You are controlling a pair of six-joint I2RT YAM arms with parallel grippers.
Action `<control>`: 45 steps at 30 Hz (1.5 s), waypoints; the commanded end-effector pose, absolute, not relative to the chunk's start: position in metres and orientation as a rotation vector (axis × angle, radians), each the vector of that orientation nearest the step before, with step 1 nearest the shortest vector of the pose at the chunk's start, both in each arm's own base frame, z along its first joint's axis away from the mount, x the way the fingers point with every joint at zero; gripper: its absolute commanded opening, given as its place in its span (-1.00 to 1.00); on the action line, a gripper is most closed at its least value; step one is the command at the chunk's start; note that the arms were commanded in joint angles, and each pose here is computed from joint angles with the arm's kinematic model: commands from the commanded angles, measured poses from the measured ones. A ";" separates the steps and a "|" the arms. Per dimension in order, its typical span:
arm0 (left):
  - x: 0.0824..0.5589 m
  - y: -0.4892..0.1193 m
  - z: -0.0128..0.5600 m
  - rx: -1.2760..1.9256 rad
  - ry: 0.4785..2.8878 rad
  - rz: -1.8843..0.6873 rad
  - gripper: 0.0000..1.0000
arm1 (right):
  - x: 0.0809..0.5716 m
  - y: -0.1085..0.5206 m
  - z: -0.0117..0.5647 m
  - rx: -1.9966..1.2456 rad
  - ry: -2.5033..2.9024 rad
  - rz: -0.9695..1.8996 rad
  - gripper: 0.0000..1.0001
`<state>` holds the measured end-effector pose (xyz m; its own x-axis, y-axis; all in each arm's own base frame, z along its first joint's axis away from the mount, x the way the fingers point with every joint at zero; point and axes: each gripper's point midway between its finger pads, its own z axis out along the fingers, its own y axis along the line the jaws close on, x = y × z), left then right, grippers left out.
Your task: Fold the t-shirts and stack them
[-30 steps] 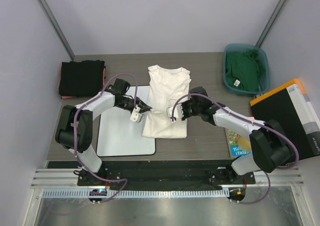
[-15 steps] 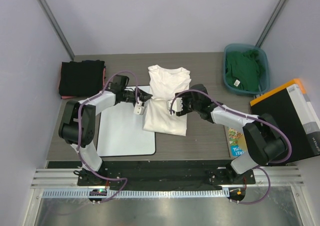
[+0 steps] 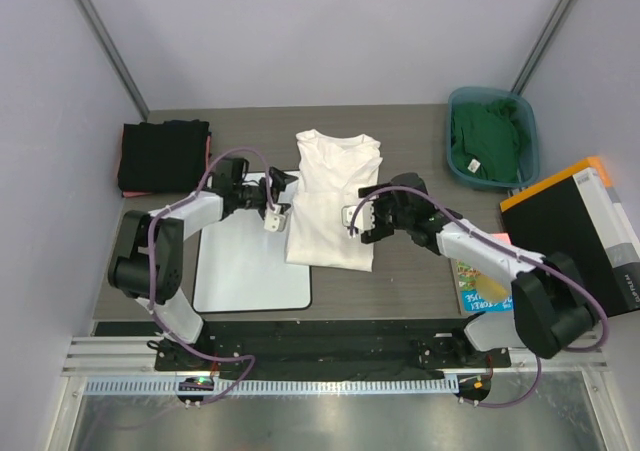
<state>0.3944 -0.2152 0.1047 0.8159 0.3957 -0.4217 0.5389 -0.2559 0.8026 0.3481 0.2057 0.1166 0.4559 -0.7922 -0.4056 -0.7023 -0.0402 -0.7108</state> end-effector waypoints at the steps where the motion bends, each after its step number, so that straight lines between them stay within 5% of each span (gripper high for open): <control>1: 0.337 -0.226 0.136 1.894 0.567 -0.252 0.56 | 0.287 0.215 0.132 -1.883 1.205 0.088 0.63; 9: 0.212 -0.227 0.072 2.078 0.492 -0.548 0.48 | 0.204 0.227 0.083 -2.001 1.233 0.275 0.58; 34: 0.255 -0.223 0.035 2.161 0.586 -0.387 0.34 | 0.217 0.235 0.029 -1.980 1.341 0.198 0.47; 40: 0.250 -0.219 0.027 2.197 0.597 -0.411 -0.19 | 0.216 0.236 0.020 -2.033 1.334 0.216 0.08; 44: 0.235 -0.214 0.024 2.257 0.586 -0.467 -0.65 | 0.207 0.238 0.019 -2.116 1.339 0.283 -0.97; 45: 0.226 -0.211 0.022 2.271 0.603 -0.509 -0.73 | 0.203 0.239 0.023 -2.118 1.335 0.312 -0.98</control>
